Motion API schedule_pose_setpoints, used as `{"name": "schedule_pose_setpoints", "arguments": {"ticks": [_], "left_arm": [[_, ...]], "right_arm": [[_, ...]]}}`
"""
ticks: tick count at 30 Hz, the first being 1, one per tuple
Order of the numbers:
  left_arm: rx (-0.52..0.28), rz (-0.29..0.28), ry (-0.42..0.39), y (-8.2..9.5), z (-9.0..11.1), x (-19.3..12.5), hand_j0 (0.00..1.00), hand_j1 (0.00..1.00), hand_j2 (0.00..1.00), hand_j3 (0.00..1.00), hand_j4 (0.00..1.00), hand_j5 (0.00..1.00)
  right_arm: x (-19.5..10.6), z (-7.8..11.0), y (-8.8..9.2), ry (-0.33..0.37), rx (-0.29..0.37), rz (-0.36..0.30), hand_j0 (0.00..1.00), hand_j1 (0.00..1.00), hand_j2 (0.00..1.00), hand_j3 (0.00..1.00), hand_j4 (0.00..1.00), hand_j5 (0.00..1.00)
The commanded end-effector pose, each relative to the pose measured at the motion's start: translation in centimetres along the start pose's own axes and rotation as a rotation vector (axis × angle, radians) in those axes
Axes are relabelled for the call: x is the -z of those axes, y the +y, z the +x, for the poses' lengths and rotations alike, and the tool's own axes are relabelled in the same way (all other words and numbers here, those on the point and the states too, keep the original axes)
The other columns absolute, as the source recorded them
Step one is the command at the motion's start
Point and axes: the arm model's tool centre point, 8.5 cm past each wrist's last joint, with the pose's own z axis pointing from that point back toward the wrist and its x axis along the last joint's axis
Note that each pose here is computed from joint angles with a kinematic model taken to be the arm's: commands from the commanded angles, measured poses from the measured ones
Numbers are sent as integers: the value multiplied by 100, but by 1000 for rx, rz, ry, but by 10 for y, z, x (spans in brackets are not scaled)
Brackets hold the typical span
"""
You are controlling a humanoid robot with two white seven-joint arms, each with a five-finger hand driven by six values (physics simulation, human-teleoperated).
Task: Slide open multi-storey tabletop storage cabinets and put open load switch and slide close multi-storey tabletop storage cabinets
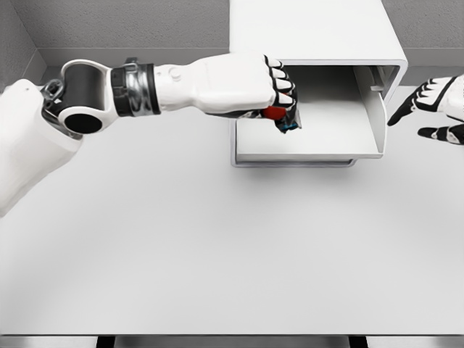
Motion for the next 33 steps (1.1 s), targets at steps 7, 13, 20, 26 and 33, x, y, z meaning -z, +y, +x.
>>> {"name": "schedule_pose_setpoints", "arguments": {"ticks": [7,13,20,26,33], "left_arm": [[-26,-1,6,-2,-8,11,50,50,50,50,50,50],[-39,-20,21,-7,-14,12,51,51,51,51,51,51],[-73,-53,35,-26,-21,25,53,53,53,53,53,53],[-77,-66,39,-31,-22,30,53,53,53,53,53,53],[-74,-59,27,-30,-18,33,53,53,53,53,53,53]], "right_arm": [[14,3,10,-36,19,86,64,64,64,64,64,64],[14,3,6,-37,16,132,64,64,64,64,64,64],[4,5,4,-15,-6,172,63,63,63,63,63,63],[3,13,19,-29,-5,245,61,61,61,61,61,61],[-4,12,14,-7,-22,267,60,60,60,60,60,60]]}}
